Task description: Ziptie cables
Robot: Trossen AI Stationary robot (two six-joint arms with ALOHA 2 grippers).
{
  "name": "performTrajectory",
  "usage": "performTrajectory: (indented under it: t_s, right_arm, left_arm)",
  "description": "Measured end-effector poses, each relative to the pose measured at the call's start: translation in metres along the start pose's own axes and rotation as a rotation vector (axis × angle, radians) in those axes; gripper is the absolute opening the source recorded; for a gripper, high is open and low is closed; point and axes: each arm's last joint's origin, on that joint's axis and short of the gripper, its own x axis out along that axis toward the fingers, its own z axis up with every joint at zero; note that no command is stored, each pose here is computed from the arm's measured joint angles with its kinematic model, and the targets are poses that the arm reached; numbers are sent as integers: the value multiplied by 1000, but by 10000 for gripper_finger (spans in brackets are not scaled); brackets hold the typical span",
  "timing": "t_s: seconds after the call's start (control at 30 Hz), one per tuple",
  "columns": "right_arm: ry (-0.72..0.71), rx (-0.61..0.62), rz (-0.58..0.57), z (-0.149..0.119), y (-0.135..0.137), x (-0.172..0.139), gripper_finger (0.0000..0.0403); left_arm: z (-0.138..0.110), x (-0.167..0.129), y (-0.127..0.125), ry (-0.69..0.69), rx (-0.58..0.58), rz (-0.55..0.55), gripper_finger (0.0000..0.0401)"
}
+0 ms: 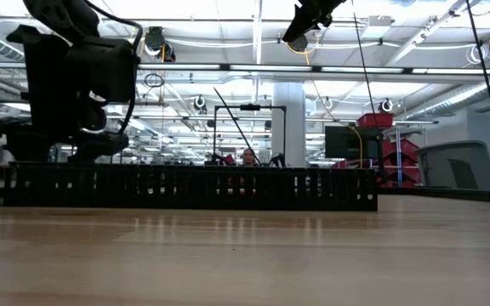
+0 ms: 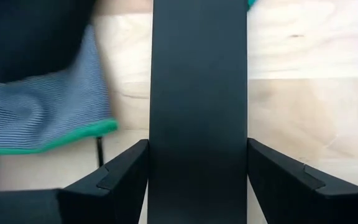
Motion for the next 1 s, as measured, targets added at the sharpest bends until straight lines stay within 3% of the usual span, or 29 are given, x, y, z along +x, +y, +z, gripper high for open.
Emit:
performTrajectory:
  t_s: [0.23,0.63,0.77,0.9,1.0]
  right_arm:
    - [0,0,0,0,0,0,231]
    - [0,3,52,-2,3,4,231]
    - [13,-2,94,-11,11,36,231]
    - [16,-16,105,-19,16,89,231]
    - [82,60,281,-40,22,134,231]
  left_arm:
    - [4,-8,2,-24,20,53,250]
    - [9,-23,-7,-55,82,26,250]
    - [9,-23,-7,-56,79,22,250]
    - [8,-25,-9,-56,82,4,250]
    - [7,-29,-12,-56,90,-17,250]
